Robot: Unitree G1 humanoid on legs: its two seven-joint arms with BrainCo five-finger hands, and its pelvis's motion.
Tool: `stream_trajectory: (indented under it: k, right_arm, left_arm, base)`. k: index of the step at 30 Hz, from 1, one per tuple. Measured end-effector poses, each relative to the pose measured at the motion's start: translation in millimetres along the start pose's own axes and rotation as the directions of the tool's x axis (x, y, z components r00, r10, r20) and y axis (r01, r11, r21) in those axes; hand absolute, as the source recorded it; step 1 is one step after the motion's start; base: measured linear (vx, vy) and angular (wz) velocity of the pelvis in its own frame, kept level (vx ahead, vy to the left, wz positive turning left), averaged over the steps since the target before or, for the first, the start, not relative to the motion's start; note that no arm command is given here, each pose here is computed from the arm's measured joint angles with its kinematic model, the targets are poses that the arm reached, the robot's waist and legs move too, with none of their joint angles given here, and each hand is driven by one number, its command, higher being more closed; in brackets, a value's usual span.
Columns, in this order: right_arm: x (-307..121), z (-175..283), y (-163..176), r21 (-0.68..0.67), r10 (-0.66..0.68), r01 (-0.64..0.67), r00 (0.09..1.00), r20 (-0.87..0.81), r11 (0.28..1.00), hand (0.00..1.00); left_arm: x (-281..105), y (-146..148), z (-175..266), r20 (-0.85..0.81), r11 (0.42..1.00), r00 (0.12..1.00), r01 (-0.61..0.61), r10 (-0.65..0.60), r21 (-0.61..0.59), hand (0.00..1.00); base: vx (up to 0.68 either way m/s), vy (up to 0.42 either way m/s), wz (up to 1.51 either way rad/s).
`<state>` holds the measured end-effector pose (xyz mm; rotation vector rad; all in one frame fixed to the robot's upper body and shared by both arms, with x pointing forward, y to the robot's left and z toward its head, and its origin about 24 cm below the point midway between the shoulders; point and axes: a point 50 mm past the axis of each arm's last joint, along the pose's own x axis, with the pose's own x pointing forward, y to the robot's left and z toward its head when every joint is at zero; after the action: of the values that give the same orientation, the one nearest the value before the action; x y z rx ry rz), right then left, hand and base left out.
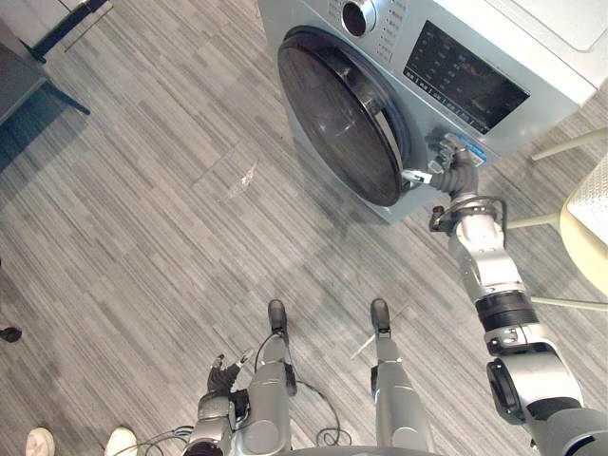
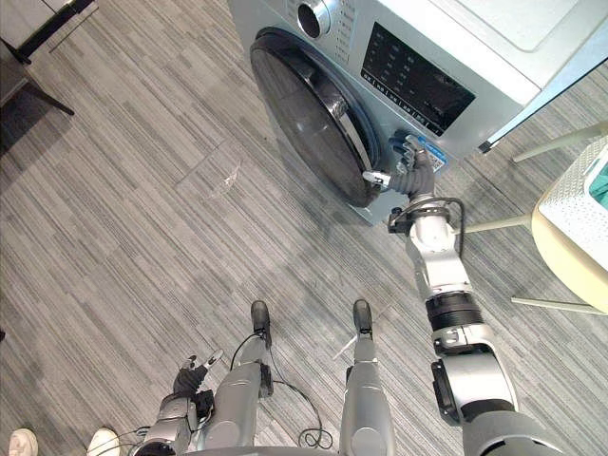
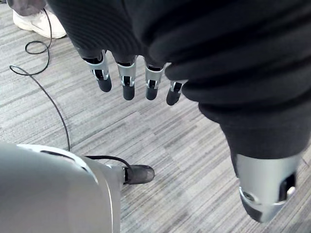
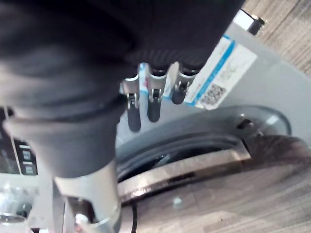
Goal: Pick up the laundry basket with both hands and put the clothes into the washing machine.
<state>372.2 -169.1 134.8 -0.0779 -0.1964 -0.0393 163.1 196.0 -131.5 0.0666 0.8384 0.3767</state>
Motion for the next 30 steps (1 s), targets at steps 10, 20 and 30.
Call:
stream_trajectory:
  k: [10,20,30]
  right_arm:
    - [-21.5,-40.8,33.7,0.106,0.038,-0.024,0.991,-0.131,0.994,0.0]
    - [-61.8,-40.0,111.5,0.109,0.469,-0.459,0.879,-0.086,0.882,0.0]
    - [-142.4,-62.4,100.5,0.298,0.558,-0.512,0.825,-0.09,0.806,0.0]
  left_arm:
    - [5.2,7.3,13.3,0.027,0.998,0.999,-0.045,0.046,-0.031,0.0]
    - [6.9,22.5,7.9,-0.027,0.989,0.992,-0.123,0.121,-0.087,0.0]
    - [7.1,39.5,-7.9,-0.104,0.986,0.982,-0.162,0.157,-0.04,0.0]
  base:
    - [-0.01,-0.018,0.14]
    - [-0.05,-0.043,0.03]
    - [0.01,0.016,-0.25]
